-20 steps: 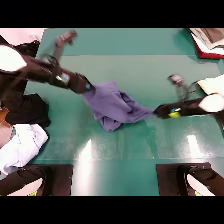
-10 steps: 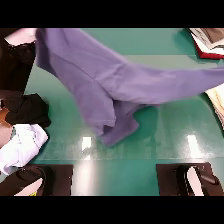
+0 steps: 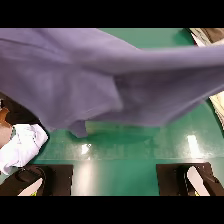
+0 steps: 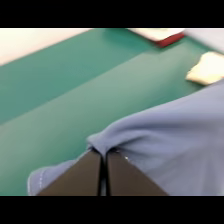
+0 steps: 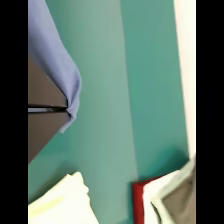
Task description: Fold the shirts.
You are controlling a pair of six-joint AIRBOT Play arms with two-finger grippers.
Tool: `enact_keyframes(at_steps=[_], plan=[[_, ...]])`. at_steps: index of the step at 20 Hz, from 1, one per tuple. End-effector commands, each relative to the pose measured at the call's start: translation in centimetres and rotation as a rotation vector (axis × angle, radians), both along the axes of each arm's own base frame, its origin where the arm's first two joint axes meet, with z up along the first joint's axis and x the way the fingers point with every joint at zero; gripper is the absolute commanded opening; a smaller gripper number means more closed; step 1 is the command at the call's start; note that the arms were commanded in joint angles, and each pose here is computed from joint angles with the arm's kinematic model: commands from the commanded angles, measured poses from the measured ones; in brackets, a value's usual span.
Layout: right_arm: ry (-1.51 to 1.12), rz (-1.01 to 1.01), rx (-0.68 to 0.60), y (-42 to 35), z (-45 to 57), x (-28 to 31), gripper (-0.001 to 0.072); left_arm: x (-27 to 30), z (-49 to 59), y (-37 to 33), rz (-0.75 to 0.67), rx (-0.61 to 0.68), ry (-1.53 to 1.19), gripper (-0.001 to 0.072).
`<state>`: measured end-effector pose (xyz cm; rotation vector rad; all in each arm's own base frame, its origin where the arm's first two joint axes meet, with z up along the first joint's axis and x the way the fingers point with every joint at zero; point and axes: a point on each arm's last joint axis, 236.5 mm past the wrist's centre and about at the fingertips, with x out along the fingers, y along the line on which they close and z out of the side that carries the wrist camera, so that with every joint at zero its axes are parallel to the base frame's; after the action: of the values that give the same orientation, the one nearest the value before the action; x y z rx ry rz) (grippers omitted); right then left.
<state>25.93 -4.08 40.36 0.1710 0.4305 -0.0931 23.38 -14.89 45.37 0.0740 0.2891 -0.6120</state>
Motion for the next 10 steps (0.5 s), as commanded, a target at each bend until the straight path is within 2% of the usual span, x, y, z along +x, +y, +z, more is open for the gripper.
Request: enact_keyframes(at_steps=[1, 5, 8, 10], plan=[[0.161, 0.025, 0.091, -1.5, -2.7, 3.4, 0.0018, 5.2, -7.6, 5.0, 0.246, 0.185, 0.163, 0.0028], [0.433, 0.195, 0.169, 1.4, -10.9, 9.5, 0.0018, 10.8, -19.5, 2.4, 0.213, 0.286, 0.397, 0.0028], [0.601, 0.204, 0.074, 2.8, -18.9, 14.6, 0.0019, 16.3, -26.4, 1.1, 0.223, 0.340, 0.469, 0.0028], [0.617, 0.197, -0.011, 3.5, -22.8, 18.2, 0.0018, 20.6, -29.2, 0.8, 0.249, 0.302, 0.470, 0.0028]])
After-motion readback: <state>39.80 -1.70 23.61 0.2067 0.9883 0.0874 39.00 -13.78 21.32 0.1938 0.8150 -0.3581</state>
